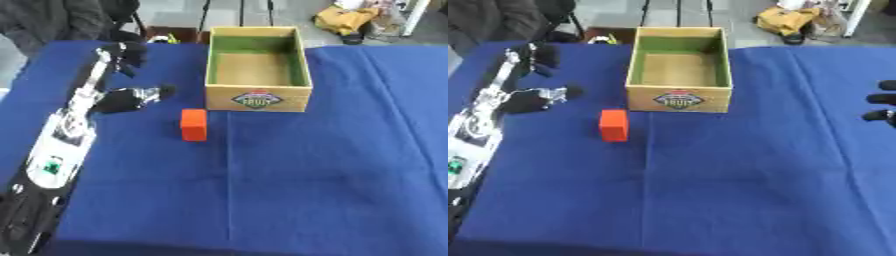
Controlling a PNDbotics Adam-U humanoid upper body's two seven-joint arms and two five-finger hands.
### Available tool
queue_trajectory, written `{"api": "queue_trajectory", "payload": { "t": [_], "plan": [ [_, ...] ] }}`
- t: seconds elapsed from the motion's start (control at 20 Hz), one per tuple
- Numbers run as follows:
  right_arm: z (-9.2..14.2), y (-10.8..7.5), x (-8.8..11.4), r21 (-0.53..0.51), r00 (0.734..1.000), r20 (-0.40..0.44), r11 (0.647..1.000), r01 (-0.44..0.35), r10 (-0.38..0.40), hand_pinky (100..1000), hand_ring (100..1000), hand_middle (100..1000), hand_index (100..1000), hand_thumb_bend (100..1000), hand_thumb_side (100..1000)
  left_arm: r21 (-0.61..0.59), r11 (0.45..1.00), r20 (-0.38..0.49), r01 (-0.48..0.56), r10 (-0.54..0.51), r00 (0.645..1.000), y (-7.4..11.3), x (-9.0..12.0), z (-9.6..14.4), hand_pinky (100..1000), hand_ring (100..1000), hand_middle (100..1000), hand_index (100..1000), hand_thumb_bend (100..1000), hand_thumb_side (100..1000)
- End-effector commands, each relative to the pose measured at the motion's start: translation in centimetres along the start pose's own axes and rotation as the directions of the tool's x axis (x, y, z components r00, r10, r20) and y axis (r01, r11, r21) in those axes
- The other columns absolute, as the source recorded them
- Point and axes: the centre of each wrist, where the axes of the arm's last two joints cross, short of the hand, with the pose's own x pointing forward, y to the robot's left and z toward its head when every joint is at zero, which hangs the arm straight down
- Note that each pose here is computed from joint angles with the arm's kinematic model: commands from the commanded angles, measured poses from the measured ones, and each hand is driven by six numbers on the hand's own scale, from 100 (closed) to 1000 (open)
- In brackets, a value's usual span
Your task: Pick up objects on the table and place them in the box.
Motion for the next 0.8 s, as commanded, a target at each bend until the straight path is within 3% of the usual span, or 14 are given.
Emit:
{"api": "queue_trajectory", "payload": {
  "t": [0.05,0.2,0.35,0.8],
  "plan": [
    [-0.5,-0.3,1.1,0.021,0.999,0.027,1.0,-0.02,0.019,538,663,659,825,100,590,-0.141,0.958,-0.006,0.25,-0.253,0.967,-0.1,1.0,-1.3,656,665,617,765,958,398],
    [-0.4,-0.3,1.0,0.022,0.999,0.027,1.0,-0.018,0.018,538,663,659,825,100,590,-0.229,0.909,-0.001,0.348,-0.358,0.934,-1.2,1.2,-2.2,656,663,618,768,949,380],
    [-0.4,-0.3,1.0,0.021,1.0,0.026,1.0,-0.018,0.017,538,663,659,825,100,590,-0.272,0.887,-0.008,0.372,-0.389,0.921,-2.1,0.8,-2.5,655,661,615,764,942,363],
    [-0.4,-0.2,1.0,0.023,1.0,0.024,1.0,-0.017,0.017,538,663,659,825,100,590,-0.358,0.882,-0.03,0.305,-0.338,0.941,-4.0,-1.2,-2.5,644,637,590,747,908,337]
  ]
}}
